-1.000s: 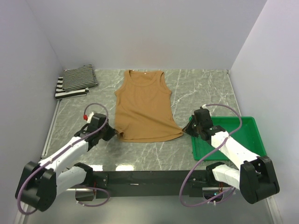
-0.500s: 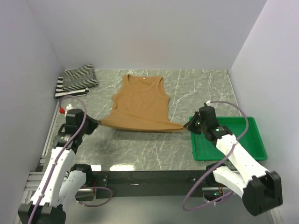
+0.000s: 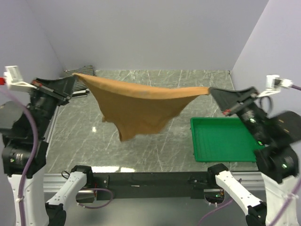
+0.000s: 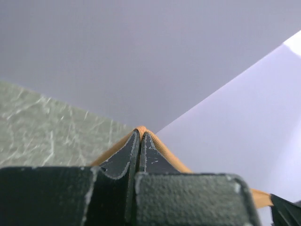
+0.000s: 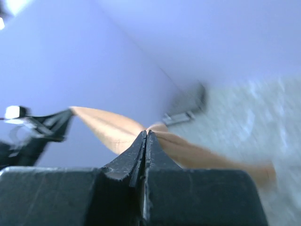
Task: Fold and stack the tank tops
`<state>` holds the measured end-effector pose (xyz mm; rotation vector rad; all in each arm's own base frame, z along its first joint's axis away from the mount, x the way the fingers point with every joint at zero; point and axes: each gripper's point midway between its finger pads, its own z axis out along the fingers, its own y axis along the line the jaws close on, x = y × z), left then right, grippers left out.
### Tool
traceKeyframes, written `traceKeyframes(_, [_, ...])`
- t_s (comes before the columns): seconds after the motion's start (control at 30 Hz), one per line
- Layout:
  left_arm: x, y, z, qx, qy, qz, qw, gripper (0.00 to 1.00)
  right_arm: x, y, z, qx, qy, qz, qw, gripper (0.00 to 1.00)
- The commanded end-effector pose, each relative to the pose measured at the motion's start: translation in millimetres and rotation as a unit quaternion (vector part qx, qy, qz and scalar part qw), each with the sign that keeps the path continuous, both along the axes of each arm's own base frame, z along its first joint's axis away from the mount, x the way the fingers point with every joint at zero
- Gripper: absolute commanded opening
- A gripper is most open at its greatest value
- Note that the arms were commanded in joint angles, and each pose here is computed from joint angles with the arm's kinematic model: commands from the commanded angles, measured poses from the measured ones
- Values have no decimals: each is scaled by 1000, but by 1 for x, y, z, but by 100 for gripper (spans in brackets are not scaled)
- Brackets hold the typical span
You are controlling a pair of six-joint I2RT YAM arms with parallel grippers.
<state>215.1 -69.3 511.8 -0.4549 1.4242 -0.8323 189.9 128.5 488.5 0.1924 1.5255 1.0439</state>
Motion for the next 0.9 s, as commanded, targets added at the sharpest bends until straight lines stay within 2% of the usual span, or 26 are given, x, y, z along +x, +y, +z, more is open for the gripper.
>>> traceKeyframes(0.0, [-5, -1, 36, -3, -38, -4, 999, 1, -11, -1, 38, 11, -35, 7, 999, 0])
traceKeyframes(0.17, [29, -7, 30, -20, -12, -13, 1000, 1, 7, 3, 46, 9, -39, 5, 999, 0])
traceKeyframes(0.33, [86, -25, 4, -39, 1, -54, 998, 1, 66, 11, 23, -15, -7, -22, 1000, 0])
traceKeyframes(0.47, [152, -40, -17, -33, 18, -90, 995, 1, 125, 27, 15, -38, 6, -14, 999, 0])
traceKeyframes(0.53, [168, -40, 9, -27, -12, -108, 994, 1, 159, 32, 22, -40, 1, -14, 999, 0])
traceKeyframes(0.57, [193, -47, -3, -26, 5, -132, 991, 1, 168, 33, 28, -36, -1, -12, 999, 0])
traceKeyframes(0.6, [195, -44, 26, -22, -26, -139, 990, 1, 188, 38, 23, -38, 9, -4, 999, 0])
traceKeyframes(0.63, [222, -43, 14, -23, -5, -143, 989, 1, 190, 35, 50, -28, -18, -6, 999, 0])
traceKeyframes(0.67, [225, -47, 22, -18, -12, -161, 987, 1, 195, 36, 58, -26, -24, -5, 999, 0])
traceKeyframes(0.7, [222, -38, 52, -12, -46, -157, 987, 1, 204, 38, 72, -22, -34, -2, 999, 0])
traceKeyframes(0.73, [238, -35, 47, -14, -36, -159, 986, 1, 209, 38, 77, -20, -37, 0, 999, 0])
traceKeyframes(0.8, [237, -27, 64, -15, -57, -171, 984, 1, 220, 42, 82, -17, -34, 4, 999, 0])
traceKeyframes(0.87, [243, -21, 60, -20, -59, -178, 982, 1, 227, 43, 75, -21, -24, 4, 999, 0])
